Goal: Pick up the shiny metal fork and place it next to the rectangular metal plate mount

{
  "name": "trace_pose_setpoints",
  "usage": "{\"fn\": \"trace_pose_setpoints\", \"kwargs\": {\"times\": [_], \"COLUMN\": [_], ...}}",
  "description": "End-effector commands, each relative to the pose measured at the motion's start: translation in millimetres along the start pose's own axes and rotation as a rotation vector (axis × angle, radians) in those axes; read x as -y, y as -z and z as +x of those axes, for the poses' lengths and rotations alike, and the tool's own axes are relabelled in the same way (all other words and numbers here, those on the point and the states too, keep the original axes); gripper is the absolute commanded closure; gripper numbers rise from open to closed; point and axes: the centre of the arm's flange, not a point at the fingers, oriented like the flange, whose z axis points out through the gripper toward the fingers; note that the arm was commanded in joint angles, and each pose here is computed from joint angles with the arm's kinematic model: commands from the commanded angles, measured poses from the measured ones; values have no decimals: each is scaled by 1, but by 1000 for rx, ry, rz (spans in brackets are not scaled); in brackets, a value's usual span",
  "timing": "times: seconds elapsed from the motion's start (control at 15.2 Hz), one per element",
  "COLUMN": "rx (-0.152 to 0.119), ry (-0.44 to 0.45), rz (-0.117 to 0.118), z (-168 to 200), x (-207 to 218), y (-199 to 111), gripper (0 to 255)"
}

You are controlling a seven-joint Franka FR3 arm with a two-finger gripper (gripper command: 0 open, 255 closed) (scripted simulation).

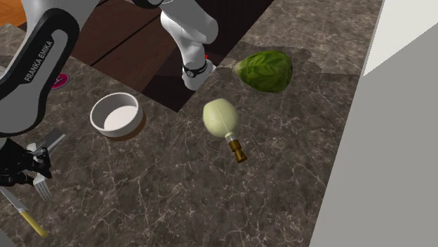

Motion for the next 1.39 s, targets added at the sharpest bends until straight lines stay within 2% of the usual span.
{"fn": "trace_pose_setpoints", "kwargs": {"times": [0.0, 0.79, 1.32], "rx": [0, 0, 0], "ry": [0, 0, 0], "rz": [-1, -1, -1], "z": [-1, -9, -9], "x": [1, 8, 8], "y": [-10, -75, -75], "gripper": [255, 255, 255]}}
